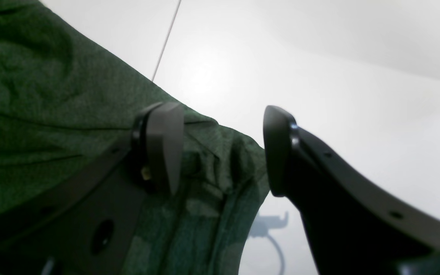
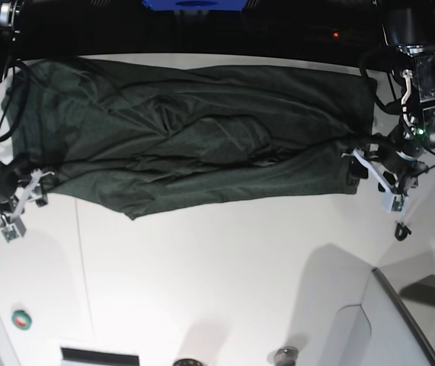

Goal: Layout the t-shirt on the table in an organized manner, then fold the t-shirt properly
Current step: 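Lift the hem corners with both grippers and fold toward the collar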

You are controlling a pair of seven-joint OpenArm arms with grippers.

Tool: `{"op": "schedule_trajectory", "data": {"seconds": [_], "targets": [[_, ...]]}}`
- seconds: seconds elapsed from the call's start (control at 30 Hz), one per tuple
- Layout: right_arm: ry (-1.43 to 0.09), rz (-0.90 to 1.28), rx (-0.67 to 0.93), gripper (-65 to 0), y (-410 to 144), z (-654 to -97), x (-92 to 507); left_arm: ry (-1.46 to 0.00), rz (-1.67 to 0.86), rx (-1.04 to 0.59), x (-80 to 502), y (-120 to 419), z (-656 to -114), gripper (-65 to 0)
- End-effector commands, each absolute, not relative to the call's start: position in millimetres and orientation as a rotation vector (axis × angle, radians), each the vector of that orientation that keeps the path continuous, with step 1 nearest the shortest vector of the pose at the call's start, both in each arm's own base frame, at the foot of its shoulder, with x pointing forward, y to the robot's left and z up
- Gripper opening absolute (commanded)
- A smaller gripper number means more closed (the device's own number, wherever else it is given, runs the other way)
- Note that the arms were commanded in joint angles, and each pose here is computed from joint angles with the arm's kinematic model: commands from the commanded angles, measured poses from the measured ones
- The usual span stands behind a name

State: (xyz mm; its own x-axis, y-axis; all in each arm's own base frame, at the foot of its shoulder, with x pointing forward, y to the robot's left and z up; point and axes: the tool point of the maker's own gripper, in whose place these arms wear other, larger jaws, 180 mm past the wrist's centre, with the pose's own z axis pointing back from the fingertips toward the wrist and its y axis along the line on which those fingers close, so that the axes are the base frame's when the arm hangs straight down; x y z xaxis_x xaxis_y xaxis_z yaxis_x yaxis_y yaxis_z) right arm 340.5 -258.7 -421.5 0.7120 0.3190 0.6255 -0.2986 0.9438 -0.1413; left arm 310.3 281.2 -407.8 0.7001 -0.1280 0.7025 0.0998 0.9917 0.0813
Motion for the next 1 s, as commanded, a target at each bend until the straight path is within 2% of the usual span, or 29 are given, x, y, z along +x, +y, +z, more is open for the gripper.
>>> {"op": "schedule_trajectory", "data": {"seconds": [0.0, 0.33, 0.67, 0.7, 0.73, 0.77, 0.87, 0.97], "targets": [[-0.745, 0.354, -0.048, -33.0, -264, -405, 352, -0.844, -0.111, 0.058, 329, 292, -391, -22.9], [-0.756, 0.353, -0.049, -33.0, -264, -401, 358, -0.764, 0.051, -0.034, 362, 305, -438, -20.7], [-0.773, 0.352, -0.051, -33.0, -264, -396, 365, -0.679, 0.108, -0.102, 343, 288, -494, -22.7], [-0.776, 0.352, -0.051, -33.0, -264, -395, 366, -0.675, 0.087, -0.104, 343, 283, -496, -25.3], [-0.782, 0.354, -0.051, -32.9, -264, -393, 369, -0.678, 0.076, -0.105, 343, 280, -496, -30.9], [-0.785, 0.363, -0.047, -32.9, -260, -391, 373, -0.678, 0.07, -0.107, 342, 278, -497, -38.0], [-0.724, 0.44, -0.001, -30.6, -233, -408, 387, -0.683, 0.071, -0.107, 345, 278, -496, -65.0], [-0.647, 0.497, 0.033, -22.8, -214, -429, 391, -0.686, 0.072, -0.104, 346, 279, -494, -65.0]]}}
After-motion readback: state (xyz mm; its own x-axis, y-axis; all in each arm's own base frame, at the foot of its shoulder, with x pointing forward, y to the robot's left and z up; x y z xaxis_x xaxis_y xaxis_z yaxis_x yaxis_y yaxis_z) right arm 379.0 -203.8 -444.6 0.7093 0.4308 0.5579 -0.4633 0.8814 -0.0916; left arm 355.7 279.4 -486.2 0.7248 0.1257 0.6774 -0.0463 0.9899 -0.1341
